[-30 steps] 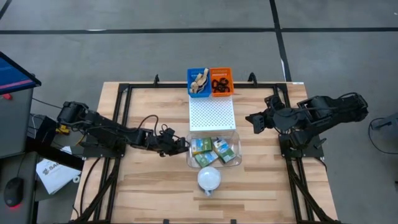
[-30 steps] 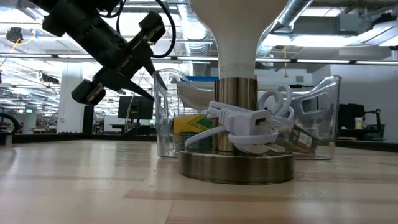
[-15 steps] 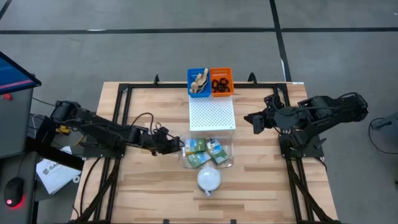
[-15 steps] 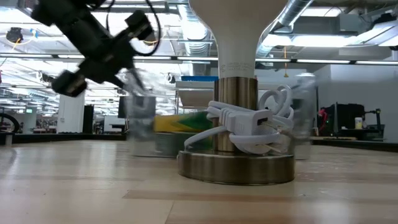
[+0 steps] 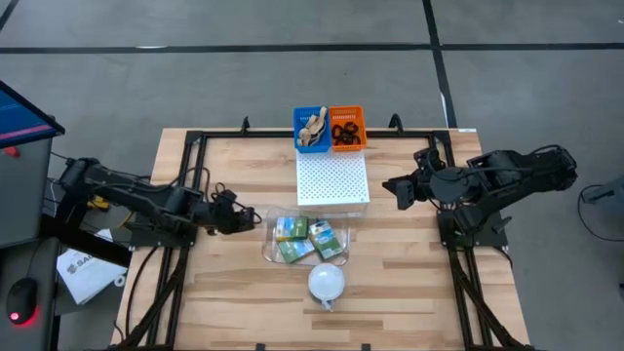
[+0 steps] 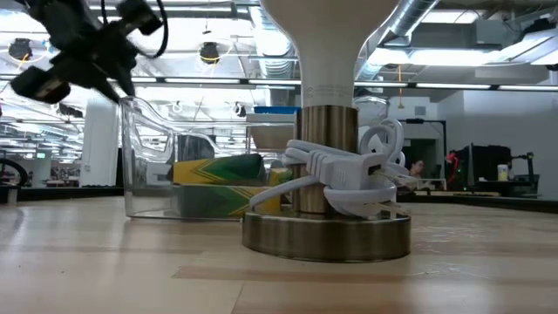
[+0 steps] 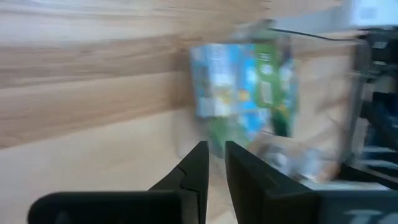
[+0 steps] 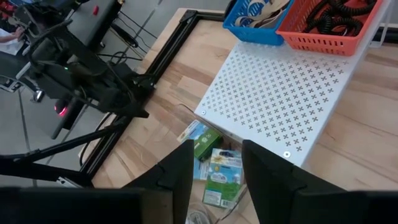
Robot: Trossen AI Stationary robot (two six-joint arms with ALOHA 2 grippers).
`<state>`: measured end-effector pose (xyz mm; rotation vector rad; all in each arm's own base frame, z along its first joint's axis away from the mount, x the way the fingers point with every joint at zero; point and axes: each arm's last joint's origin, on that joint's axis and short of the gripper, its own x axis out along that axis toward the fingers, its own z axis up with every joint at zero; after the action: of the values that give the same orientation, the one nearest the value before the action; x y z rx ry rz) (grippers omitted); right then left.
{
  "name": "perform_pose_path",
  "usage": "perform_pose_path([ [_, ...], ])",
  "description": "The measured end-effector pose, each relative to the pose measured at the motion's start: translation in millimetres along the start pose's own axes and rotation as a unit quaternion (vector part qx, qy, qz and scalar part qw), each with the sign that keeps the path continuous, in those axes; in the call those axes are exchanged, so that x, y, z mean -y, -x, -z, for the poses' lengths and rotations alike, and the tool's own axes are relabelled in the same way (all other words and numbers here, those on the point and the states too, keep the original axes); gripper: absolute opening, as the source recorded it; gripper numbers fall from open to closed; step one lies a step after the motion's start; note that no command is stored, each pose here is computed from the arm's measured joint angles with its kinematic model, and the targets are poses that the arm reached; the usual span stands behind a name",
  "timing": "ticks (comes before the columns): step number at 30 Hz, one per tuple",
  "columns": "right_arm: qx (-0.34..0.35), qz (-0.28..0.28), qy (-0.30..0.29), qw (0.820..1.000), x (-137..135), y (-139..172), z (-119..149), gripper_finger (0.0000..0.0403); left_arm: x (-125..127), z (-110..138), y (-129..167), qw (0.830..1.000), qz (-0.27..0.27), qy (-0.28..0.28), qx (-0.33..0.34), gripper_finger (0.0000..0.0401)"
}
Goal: Pick & Place Office Desk Supplies
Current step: Put the transparent bin with crayon boxes on the shelf
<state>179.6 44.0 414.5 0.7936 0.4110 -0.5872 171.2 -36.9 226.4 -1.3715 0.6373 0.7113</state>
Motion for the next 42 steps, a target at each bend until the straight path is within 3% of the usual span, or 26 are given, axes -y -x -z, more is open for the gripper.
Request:
perform_pose_path([
  [6, 0.003, 0.001, 0.0, 1.0, -0.3, -0.3, -0.1, 0.0132, 7.9, 2.4, -4.6, 0.999, 0.027, -0.017, -0.006, 0.0059],
  [21, 0.004, -0.004, -0.002, 1.0, -1.4, -0.4, -0.4, 0.0132, 11.9, 16.1, -45.0, 0.998, -0.019, -0.041, -0.037, 0.0119],
  [29, -0.001, -0.009, 0.004, 1.0, -2.5, 0.7, 1.6, 0.0132, -0.3, 12.9, -37.2, 0.996, -0.074, -0.03, -0.032, 0.0109],
  [42, -0.002, -0.011, 0.003, 1.0, -2.8, 0.8, 1.6, 0.0132, -28.7, 8.2, 0.3, 0.987, -0.158, -0.024, -0.012, 0.0101],
])
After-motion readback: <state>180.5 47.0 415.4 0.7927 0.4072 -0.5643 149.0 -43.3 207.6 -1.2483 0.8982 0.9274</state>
